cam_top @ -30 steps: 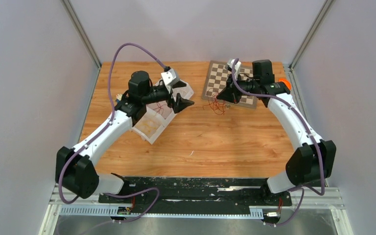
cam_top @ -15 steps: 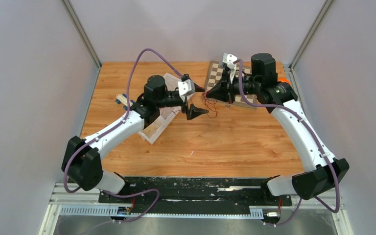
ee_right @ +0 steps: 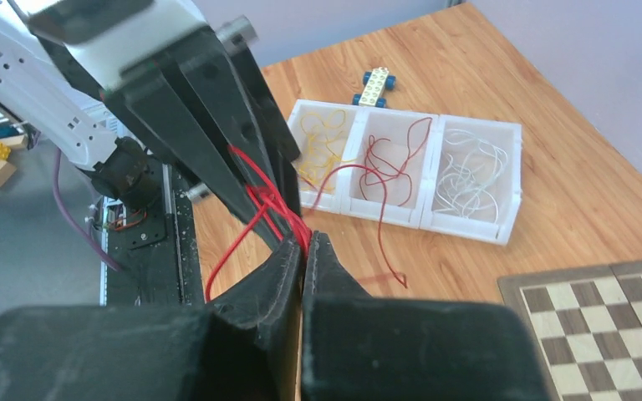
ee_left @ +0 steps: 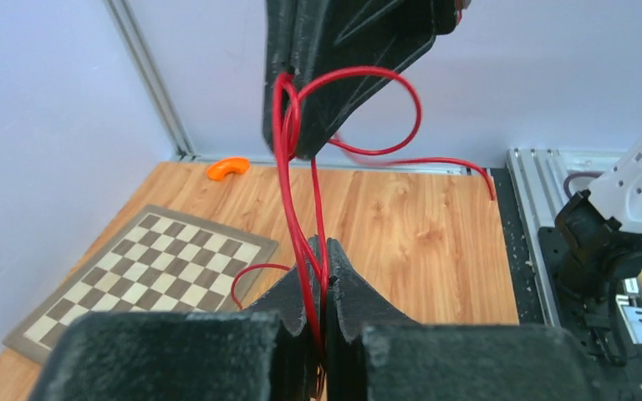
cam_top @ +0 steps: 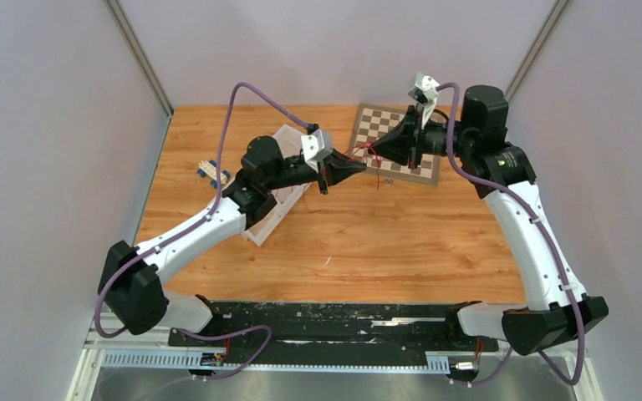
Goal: Untangle the cables
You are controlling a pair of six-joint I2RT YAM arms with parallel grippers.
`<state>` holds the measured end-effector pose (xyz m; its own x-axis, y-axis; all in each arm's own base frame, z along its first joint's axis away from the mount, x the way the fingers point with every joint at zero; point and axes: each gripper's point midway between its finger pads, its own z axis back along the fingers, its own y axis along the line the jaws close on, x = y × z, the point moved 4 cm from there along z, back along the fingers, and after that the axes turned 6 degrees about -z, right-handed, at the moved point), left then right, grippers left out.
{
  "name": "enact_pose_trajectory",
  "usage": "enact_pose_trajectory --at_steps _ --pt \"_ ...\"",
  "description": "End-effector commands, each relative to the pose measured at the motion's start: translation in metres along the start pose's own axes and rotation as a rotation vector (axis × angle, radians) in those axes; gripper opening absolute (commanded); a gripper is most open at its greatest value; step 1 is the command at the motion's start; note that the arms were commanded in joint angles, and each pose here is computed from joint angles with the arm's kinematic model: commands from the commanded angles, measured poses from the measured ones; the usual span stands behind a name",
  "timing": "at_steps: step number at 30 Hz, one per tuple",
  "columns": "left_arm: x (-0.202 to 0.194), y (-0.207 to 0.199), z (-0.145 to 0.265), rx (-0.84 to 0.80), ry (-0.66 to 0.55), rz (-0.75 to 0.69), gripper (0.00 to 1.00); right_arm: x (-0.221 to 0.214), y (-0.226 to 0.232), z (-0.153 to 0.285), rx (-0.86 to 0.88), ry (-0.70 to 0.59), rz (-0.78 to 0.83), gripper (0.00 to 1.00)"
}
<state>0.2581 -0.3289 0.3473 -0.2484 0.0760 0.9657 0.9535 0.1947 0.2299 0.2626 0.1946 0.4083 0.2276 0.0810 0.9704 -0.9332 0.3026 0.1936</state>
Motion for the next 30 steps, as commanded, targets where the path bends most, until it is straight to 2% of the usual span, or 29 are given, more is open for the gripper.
enact_pose_trajectory --at_steps 1,7,19,26,30 --pt "0.026 0.007 0.023 0.073 -0.026 0.046 0.0 0.011 -0.01 0.033 -0.103 -0.075 -0.02 0.0" --pt "0.057 0.017 0.032 0.067 -0.057 0.066 0.0 -0.028 -0.021 0.041 -0.14 -0.039 -0.109 0.0" --pt "0.134 0.01 0.015 -0.046 -0.253 0.13 0.0 -0.084 -0.018 -0.001 -0.04 0.092 -0.148 0.0" --pt "0.159 0.013 0.004 -0.09 -0.353 0.298 0.0 -0.067 0.005 -0.031 0.063 0.075 -0.079 0.0" --pt "0.157 0.007 -0.001 -0.125 -0.342 0.37 0.0 -0.065 -0.004 -0.034 0.036 0.073 -0.081 0.0"
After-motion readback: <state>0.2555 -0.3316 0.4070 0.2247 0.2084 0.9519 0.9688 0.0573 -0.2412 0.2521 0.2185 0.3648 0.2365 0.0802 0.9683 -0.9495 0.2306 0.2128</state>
